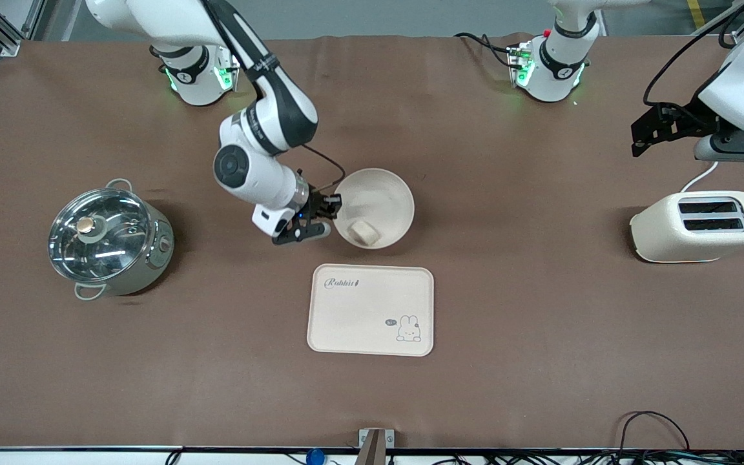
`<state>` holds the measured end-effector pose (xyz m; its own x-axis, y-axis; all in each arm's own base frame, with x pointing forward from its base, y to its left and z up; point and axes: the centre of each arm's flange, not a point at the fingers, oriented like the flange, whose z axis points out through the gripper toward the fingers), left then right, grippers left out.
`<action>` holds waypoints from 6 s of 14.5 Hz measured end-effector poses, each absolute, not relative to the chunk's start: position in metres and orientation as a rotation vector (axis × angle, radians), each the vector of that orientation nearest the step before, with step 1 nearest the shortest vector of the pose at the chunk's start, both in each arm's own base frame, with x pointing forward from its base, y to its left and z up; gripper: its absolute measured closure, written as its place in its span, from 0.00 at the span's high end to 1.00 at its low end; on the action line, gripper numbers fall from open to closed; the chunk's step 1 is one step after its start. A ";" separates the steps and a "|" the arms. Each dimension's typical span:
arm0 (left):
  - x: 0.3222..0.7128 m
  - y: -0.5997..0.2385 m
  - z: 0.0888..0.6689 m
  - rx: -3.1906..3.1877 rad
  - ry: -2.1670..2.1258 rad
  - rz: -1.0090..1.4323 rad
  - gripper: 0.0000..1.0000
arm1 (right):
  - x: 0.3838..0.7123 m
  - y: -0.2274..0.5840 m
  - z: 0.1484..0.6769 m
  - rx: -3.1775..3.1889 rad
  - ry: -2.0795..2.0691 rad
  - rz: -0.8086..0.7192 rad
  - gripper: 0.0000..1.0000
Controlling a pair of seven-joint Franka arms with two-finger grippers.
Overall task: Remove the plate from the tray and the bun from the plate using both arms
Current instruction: 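Lower the plate beside the tray while the left gripper starts moving, then retract the right gripper while the left gripper reaches the white bun, then lower the left gripper onto the bun and close on it, then lift the bun off the plate and carry it toward the toaster, then lower the held bun onto the table beside the toaster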
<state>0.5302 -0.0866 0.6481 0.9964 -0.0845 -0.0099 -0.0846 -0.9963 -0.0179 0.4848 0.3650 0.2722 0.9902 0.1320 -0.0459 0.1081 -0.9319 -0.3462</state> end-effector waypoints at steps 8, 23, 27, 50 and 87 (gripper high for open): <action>0.540 -0.089 0.628 -3.121 0.139 0.072 1.00 | 0.460 0.370 0.194 -2.856 -0.179 -0.057 0.07; 0.559 -0.338 0.433 -3.193 -0.317 0.160 1.00 | 0.577 0.233 0.378 -2.708 0.199 -0.039 1.00; 0.558 -0.403 0.384 -3.217 -0.529 0.155 1.00 | 0.572 0.071 0.494 -2.910 0.182 0.017 1.00; 0.499 -0.533 0.199 -3.044 -1.225 0.155 0.62 | 0.529 -0.059 0.617 -3.192 0.102 0.035 1.00; 0.677 -0.099 0.209 -2.760 -1.159 0.252 0.76 | 0.530 -0.019 0.618 -3.151 -0.002 0.043 1.00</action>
